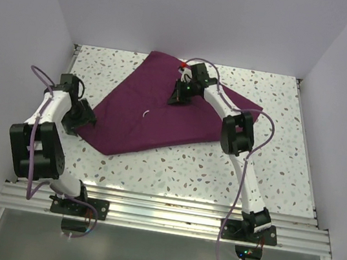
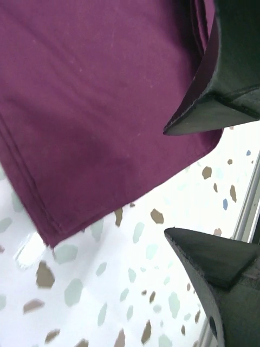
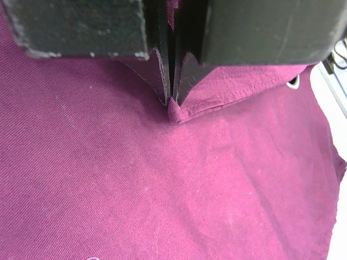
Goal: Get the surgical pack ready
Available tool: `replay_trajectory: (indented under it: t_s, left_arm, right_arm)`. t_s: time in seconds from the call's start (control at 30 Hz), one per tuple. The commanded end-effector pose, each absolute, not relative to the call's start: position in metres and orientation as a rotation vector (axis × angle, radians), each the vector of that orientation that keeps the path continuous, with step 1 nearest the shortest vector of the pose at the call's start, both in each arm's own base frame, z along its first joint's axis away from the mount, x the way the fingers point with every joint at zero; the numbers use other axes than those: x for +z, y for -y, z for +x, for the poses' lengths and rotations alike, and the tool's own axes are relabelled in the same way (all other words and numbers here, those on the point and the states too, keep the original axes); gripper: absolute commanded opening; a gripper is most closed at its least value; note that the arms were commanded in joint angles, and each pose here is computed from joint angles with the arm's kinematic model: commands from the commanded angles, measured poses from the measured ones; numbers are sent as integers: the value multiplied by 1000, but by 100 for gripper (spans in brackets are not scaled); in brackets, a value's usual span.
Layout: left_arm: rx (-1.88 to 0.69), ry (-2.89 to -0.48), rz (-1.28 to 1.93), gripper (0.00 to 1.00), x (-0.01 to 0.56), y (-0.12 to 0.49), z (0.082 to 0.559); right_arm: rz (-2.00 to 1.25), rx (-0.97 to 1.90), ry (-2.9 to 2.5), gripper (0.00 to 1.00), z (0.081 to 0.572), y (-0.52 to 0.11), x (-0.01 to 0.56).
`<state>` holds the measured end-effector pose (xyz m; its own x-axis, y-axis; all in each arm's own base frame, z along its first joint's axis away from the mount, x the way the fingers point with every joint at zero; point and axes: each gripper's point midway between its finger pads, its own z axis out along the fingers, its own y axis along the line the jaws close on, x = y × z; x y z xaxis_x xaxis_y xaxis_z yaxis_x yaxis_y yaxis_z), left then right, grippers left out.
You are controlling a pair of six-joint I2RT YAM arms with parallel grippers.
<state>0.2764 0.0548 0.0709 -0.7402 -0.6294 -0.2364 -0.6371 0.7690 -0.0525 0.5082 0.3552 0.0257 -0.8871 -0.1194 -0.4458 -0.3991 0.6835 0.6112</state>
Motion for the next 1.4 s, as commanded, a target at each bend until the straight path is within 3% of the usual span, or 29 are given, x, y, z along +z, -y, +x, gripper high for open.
replay_trajectory:
  t_s: [0.0, 0.2, 0.4, 0.9, 1.37]
  left_arm:
    - [-141, -2708, -925, 63, 69, -38, 289]
    - [-479, -2595, -848, 25, 90, 17, 293]
    - [-691, -2671, -746, 0, 92, 108, 283]
    - [-862, -2815, -715, 0, 33, 163, 293]
    - [-483, -3018, -810, 0, -10, 109, 236]
  right_arm:
    - [-389, 975, -2535, 2, 515, -353, 16]
    - [-357, 986, -2521, 8, 519, -357, 18]
    - [-353, 989, -2525, 8, 517, -360, 17]
    - [-349, 994, -2507, 8, 520, -362, 25]
    - [-349, 991, -2521, 8, 517, -364, 17]
